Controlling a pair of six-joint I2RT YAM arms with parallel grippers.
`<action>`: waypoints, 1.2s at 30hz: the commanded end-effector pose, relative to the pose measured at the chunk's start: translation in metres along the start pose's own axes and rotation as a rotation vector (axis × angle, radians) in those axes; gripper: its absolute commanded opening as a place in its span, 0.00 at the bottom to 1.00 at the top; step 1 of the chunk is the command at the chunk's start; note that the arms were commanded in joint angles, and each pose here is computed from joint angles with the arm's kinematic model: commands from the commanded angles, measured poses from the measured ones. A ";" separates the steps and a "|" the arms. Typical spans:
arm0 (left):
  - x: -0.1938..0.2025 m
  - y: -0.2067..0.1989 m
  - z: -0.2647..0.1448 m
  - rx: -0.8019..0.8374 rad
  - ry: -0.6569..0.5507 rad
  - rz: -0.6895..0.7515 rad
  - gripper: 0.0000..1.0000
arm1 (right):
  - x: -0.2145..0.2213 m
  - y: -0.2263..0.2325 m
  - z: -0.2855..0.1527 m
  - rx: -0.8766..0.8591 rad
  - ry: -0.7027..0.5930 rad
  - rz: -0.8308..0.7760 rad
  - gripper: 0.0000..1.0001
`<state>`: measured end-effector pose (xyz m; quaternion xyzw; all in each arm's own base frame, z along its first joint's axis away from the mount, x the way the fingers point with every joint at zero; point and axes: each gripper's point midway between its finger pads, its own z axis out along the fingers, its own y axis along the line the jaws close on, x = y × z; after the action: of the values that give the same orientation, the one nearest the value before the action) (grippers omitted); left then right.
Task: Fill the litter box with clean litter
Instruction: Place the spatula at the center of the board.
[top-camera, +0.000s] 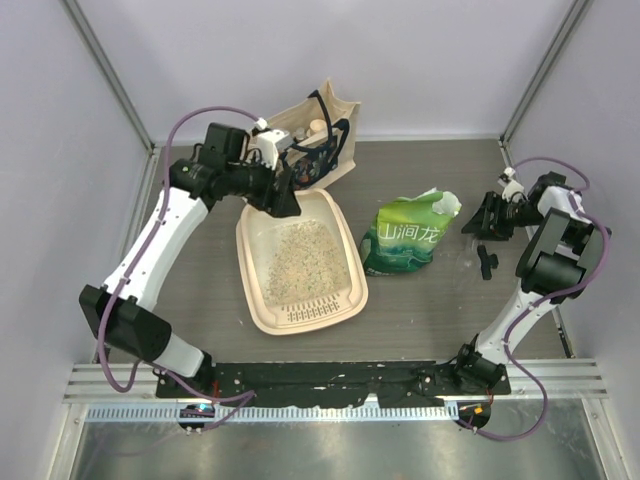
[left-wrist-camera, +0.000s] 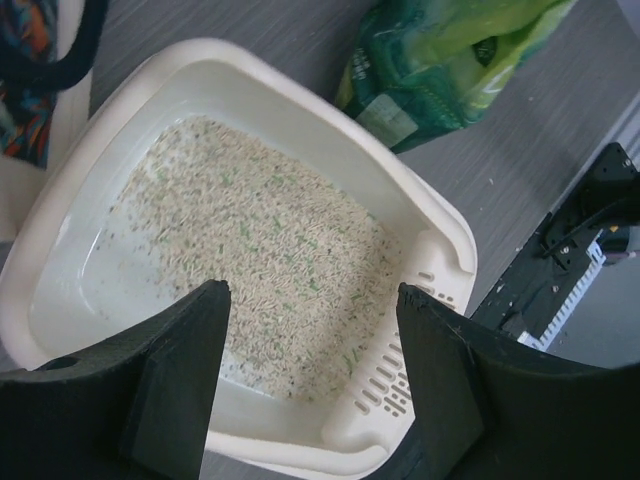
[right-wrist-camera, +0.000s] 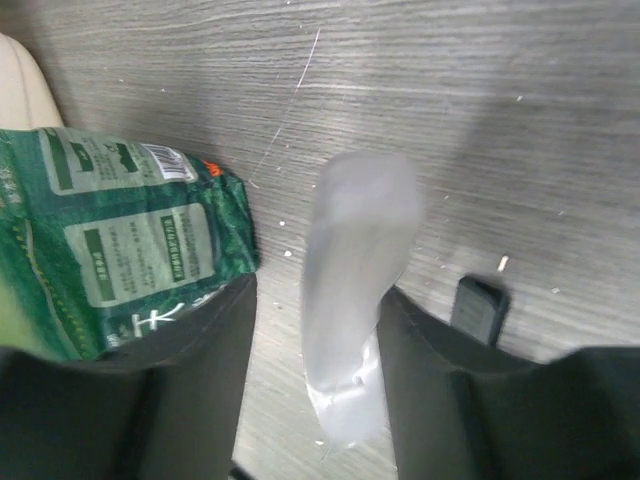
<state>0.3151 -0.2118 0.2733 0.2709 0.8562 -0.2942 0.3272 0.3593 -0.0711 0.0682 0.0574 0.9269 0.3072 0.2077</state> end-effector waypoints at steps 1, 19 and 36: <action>-0.027 -0.046 -0.002 0.189 -0.083 0.213 0.73 | -0.024 0.003 -0.008 0.025 -0.088 -0.071 0.65; -0.066 -0.149 0.111 0.376 -0.182 0.592 0.82 | -0.104 0.115 -0.117 -0.157 -0.416 -0.229 0.87; -0.090 -0.148 0.165 0.362 -0.231 0.599 0.73 | -0.064 0.172 -0.073 -0.388 -0.196 -0.105 0.81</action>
<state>0.3369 -0.4394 0.2614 0.5268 0.6565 -0.3549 0.4070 0.3902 -0.0014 0.2375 -0.0029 0.8315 0.4394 0.3398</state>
